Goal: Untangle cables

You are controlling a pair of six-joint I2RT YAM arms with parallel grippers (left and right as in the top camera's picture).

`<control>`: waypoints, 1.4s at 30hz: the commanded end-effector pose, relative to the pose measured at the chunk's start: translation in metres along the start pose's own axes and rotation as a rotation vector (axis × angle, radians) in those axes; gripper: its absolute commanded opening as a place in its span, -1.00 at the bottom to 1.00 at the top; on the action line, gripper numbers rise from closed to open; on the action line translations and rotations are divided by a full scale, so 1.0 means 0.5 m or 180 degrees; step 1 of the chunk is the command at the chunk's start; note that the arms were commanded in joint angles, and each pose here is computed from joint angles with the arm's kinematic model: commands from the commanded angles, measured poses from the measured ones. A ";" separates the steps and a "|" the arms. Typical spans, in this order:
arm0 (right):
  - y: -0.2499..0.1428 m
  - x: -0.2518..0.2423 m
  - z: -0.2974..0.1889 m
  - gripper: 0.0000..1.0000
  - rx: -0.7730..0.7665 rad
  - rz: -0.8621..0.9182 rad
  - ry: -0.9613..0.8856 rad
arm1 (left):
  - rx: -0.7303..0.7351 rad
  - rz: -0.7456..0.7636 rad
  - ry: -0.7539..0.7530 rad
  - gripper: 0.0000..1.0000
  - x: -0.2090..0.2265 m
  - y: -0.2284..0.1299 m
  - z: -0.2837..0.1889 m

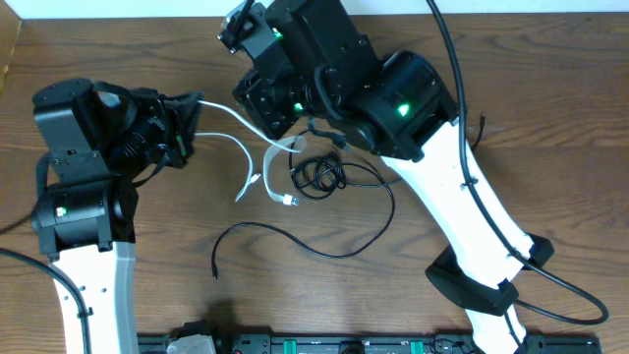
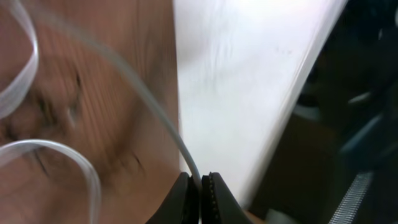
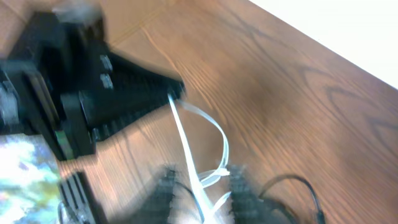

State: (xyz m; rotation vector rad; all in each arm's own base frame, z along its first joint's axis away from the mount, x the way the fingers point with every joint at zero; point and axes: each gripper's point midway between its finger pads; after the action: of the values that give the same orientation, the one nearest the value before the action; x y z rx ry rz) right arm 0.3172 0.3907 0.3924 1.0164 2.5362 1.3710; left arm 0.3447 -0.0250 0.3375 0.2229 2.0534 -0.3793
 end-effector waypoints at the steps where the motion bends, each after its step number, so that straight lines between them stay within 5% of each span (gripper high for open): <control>1: 0.002 -0.034 -0.036 0.28 -0.0025 0.0083 -0.0140 | -0.0664 0.1582 0.0138 -0.85 -0.010 0.073 -0.010; 2: -0.003 -0.042 -0.038 0.54 0.0010 0.0107 -0.0161 | -0.0681 0.1778 0.0128 -0.85 -0.016 0.074 -0.010; 6: -0.024 -0.066 -0.043 0.98 0.0141 0.0193 -0.0235 | -0.0749 0.2408 0.0077 -0.85 -0.048 0.072 -0.024; 15: -0.068 -0.077 -0.050 0.99 0.0425 0.0285 -0.0284 | -0.1668 0.2645 0.0492 -0.85 -0.114 0.147 -0.109; 33: -0.145 -0.074 -0.061 0.99 0.0927 0.0403 -0.0308 | -0.3065 0.1279 0.1979 -0.85 0.071 0.474 -0.267; 42: -0.149 -0.041 -0.054 0.98 0.0955 0.0315 -0.0227 | -0.3091 0.0856 0.2607 -0.85 0.187 0.590 -0.267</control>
State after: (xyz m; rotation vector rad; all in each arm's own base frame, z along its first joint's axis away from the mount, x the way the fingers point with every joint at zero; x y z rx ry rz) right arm 0.2974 0.3292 0.3369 1.2692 2.7139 0.9417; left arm 0.2859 0.2813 0.2841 0.0910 2.6023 0.9995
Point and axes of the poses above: each gripper's point midway between its finger pads, its own z axis out along the fingers, its own x axis along the line the jaws close on, y = z × x
